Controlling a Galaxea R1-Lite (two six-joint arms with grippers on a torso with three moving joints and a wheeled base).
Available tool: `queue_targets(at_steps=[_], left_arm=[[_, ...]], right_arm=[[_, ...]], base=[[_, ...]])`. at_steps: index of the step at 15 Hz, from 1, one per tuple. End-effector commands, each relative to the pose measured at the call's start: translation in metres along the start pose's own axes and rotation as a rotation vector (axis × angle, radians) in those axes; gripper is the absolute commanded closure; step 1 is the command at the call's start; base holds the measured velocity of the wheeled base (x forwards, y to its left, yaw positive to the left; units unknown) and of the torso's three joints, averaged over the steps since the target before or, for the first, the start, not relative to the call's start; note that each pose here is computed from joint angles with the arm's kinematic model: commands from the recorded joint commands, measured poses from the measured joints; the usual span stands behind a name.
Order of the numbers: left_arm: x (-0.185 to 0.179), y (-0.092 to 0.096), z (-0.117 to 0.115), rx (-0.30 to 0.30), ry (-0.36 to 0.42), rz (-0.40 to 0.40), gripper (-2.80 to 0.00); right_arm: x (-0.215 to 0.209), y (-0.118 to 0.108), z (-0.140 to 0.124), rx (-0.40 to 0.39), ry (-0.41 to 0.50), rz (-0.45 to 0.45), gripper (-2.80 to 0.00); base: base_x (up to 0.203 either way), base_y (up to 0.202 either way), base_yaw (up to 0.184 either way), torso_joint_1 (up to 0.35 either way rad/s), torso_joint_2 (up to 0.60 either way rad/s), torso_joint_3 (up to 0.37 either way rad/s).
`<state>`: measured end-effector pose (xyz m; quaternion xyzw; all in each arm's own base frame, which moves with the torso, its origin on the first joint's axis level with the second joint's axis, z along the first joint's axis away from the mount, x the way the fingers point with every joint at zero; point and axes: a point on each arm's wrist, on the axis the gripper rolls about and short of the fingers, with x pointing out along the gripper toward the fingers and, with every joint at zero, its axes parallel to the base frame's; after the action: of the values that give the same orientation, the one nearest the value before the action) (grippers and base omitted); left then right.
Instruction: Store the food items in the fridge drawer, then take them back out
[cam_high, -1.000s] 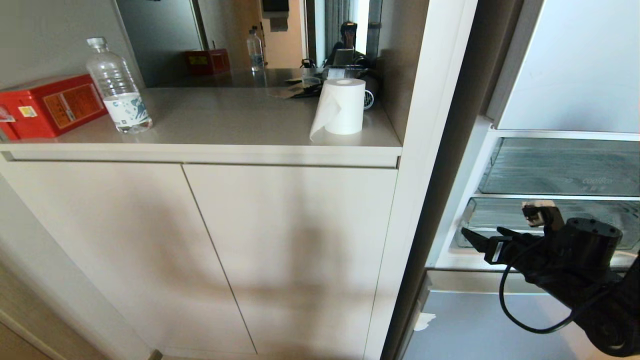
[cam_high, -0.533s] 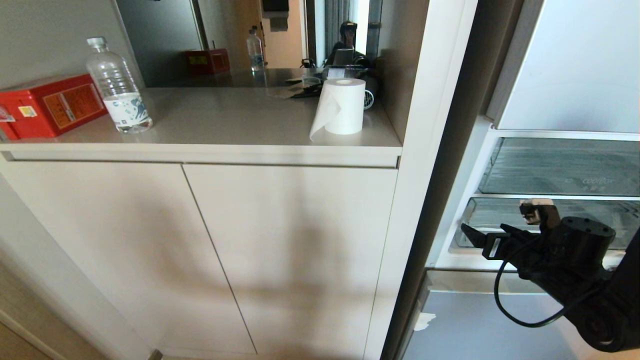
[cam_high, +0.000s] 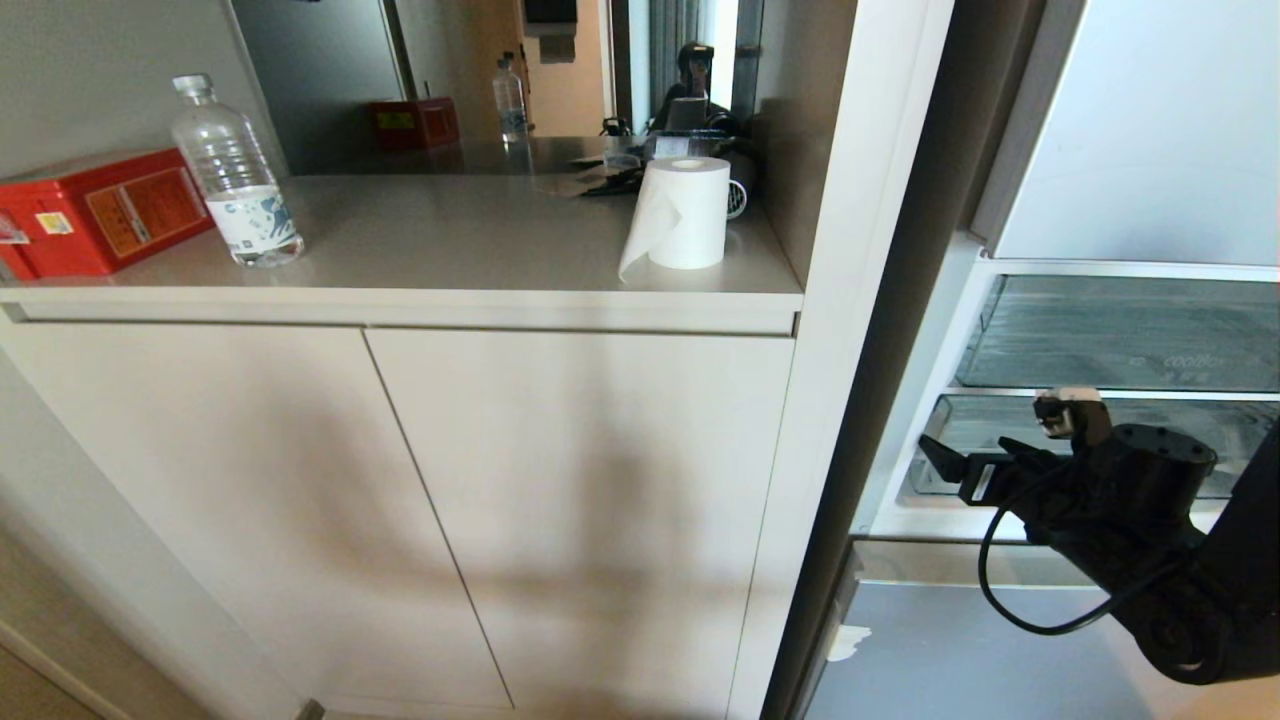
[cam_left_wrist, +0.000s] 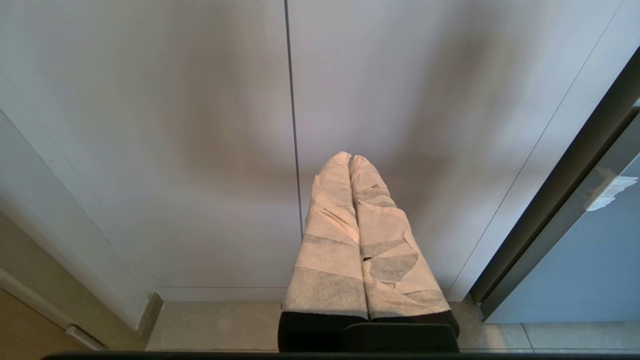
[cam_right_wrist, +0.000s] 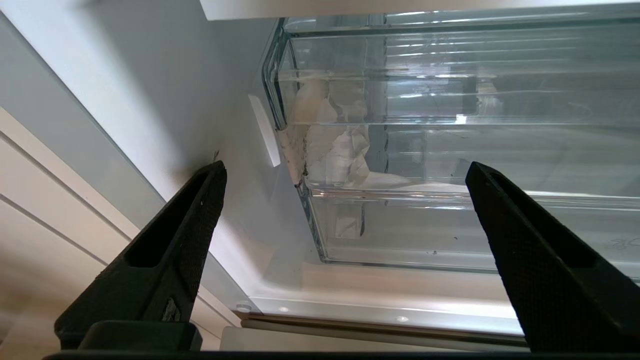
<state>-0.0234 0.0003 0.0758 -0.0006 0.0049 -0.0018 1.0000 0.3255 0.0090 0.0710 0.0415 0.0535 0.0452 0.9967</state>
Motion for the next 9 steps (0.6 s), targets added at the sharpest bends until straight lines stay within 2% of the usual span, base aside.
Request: queue_targets(at_steps=[1,3,4,9], left_arm=[[0.0,0.0,0.0,0.0,0.001,0.0,0.0],[0.0,0.0,0.0,0.0,0.001,0.0,0.0],[0.0,0.0,0.0,0.0,0.001,0.0,0.0],[0.0,0.0,0.0,0.0,0.001,0.0,0.0]], right_arm=[[0.001,0.002,0.002,-0.002,-0.012,0.01,-2.8],[0.001,0.008,0.0,-0.001,-0.008,0.027,-2.8],[0.003,0.011,-0.002,-0.002,-0.001,0.038,0.0],[0.007,0.033,-0.001,-0.007,-0.016,0.071,0.0]], base=[[0.0,0.0,0.0,0.0,0.0,0.0],[0.0,0.0,0.0,0.0,0.0,0.0],[0.0,0.0,0.0,0.0,0.0,0.0],[0.0,0.0,0.0,0.0,0.0,0.0]])
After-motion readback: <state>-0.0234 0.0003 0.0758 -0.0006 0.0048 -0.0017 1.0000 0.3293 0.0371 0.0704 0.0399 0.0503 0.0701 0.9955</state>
